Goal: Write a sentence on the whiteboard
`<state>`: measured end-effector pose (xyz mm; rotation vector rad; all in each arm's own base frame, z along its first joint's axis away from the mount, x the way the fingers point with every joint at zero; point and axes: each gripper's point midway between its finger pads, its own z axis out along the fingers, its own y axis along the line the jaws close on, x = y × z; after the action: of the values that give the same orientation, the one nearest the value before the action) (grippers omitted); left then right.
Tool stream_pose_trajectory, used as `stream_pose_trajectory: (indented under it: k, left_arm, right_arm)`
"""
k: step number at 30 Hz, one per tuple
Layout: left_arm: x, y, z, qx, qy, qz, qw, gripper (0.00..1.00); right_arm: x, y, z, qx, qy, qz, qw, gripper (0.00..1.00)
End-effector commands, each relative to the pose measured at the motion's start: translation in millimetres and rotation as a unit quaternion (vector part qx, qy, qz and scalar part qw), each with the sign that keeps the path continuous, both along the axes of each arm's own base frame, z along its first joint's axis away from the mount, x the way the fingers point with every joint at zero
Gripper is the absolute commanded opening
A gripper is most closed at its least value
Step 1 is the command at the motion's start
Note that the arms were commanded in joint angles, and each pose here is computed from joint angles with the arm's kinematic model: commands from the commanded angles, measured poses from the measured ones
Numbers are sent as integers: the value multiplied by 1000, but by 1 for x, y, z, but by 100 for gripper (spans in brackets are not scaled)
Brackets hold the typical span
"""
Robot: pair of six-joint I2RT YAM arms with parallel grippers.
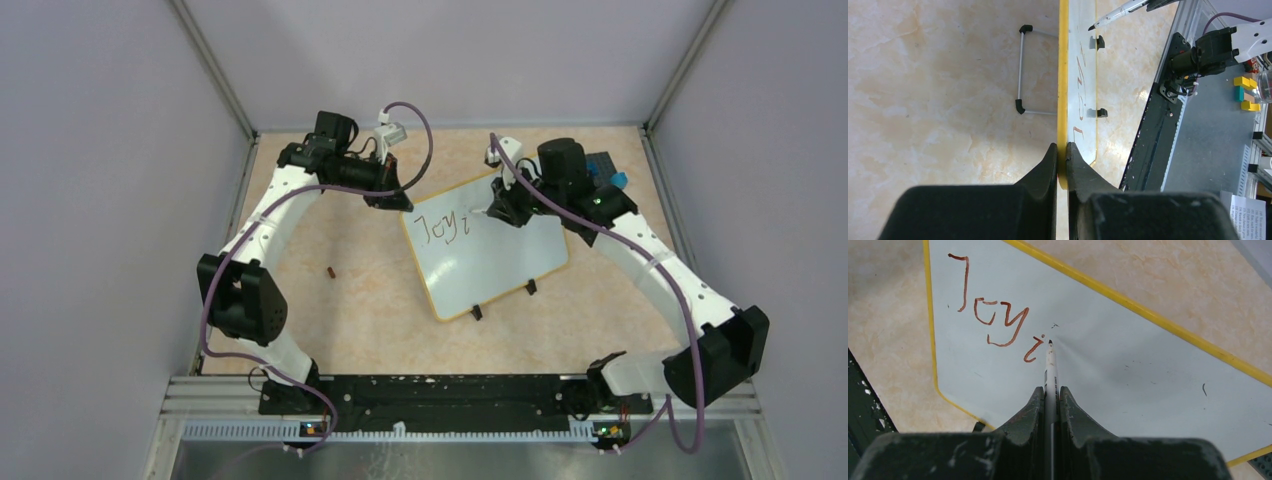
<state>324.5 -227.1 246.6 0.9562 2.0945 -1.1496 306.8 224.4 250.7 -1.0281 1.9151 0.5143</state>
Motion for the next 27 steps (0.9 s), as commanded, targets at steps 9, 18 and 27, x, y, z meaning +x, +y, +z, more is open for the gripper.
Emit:
stream_pose_trajectory:
  k: [9,18,27]
  left_arm:
    - [1,-3,5,-10,-22,-13,1000,0]
    - [2,-3,5,-11,-22,-13,1000,0]
    - [1,-3,5,-10,-24,-13,1000,0]
  right_arm:
    - [4,0,-20,-10,5,7,1000,0]
    - [-5,-2,-30,-13,18,11,1000,0]
    - [10,1,-7,-2,-11,-6,1000,0]
